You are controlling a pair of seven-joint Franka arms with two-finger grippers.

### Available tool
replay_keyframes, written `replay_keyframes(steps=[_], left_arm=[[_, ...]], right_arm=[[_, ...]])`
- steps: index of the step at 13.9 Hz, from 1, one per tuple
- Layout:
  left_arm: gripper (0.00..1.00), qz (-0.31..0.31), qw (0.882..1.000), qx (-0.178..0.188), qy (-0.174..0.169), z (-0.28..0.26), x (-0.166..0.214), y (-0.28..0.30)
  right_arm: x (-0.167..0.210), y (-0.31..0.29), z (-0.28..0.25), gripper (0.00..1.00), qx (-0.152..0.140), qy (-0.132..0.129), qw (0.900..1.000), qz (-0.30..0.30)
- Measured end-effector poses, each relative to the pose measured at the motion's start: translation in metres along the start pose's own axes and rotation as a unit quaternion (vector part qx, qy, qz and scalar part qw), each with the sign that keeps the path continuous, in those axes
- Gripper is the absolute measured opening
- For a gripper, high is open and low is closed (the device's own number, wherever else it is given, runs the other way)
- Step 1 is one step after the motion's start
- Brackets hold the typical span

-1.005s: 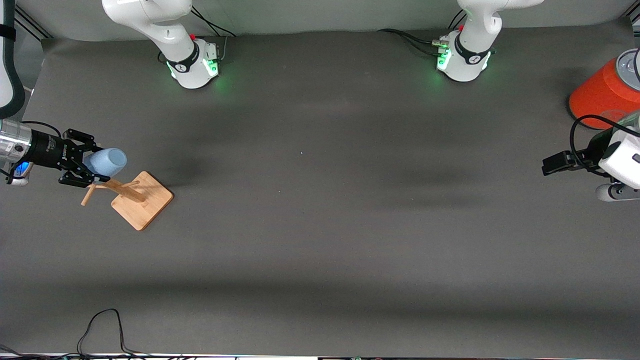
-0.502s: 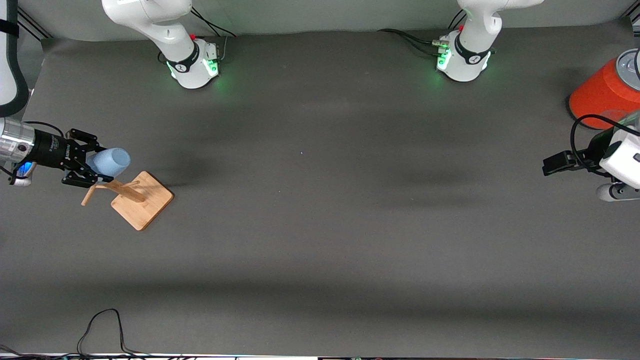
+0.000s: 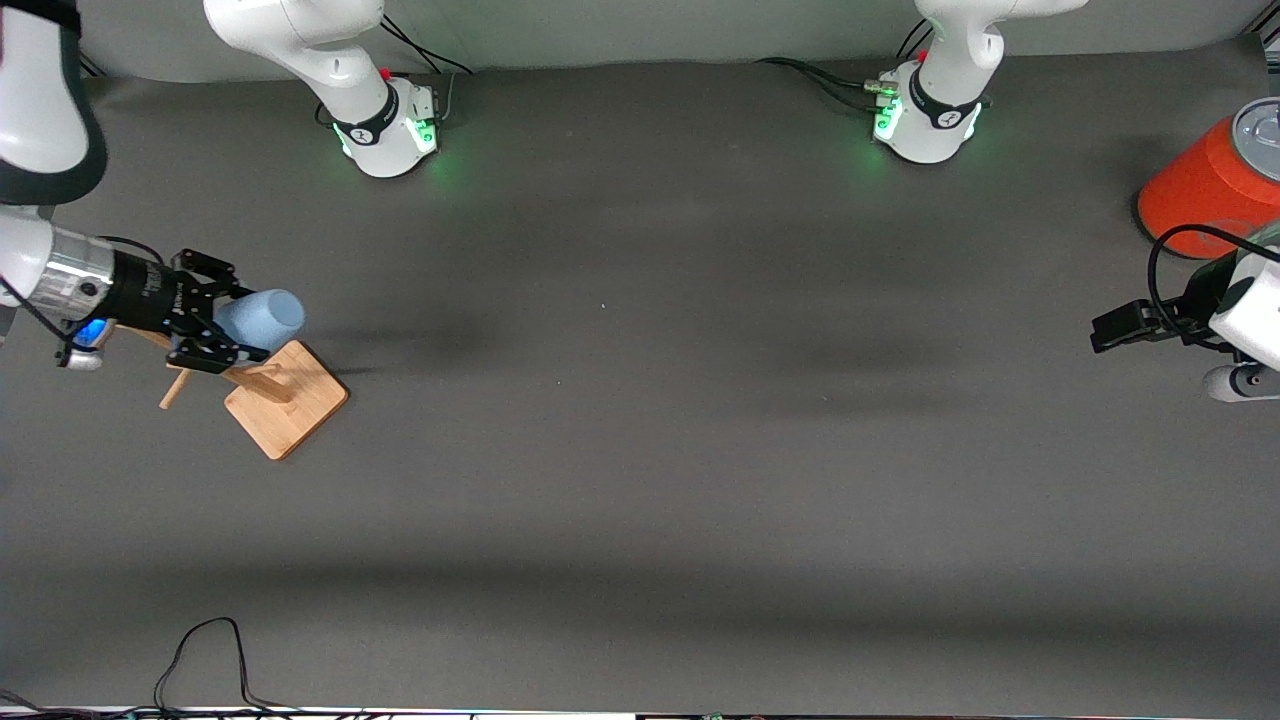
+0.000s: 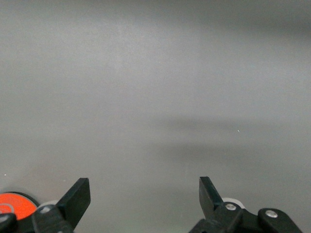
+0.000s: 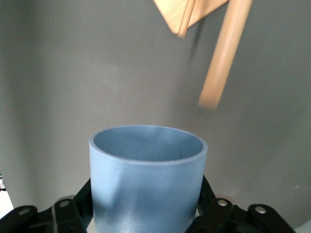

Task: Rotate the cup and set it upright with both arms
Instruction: 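Carry the blue cup toward the table middle with the right gripper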

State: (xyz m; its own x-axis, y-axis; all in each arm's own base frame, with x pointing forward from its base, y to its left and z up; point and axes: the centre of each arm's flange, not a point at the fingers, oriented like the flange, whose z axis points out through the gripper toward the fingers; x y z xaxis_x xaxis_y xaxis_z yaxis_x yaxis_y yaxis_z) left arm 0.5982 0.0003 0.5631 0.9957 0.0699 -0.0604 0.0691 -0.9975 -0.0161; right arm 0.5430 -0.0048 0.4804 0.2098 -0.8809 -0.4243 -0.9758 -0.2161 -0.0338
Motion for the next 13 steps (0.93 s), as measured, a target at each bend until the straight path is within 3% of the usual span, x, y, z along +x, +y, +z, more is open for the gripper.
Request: replay_keyframes(steps=[5,13], left_arm=[[1.0,0.001,1.0,0.0,-0.002,0.001,0.0,0.001],[1.0,0.004,1.0,0.001,-0.007,0.004,0.0,0.004]], right_arm=[[-0.12,-0.037,0.028,0.82,0.014,0.018,1.0,0.003],[-0.256,-0.063,0.151,0.82,0.002,0.109,0.994,-0.014]])
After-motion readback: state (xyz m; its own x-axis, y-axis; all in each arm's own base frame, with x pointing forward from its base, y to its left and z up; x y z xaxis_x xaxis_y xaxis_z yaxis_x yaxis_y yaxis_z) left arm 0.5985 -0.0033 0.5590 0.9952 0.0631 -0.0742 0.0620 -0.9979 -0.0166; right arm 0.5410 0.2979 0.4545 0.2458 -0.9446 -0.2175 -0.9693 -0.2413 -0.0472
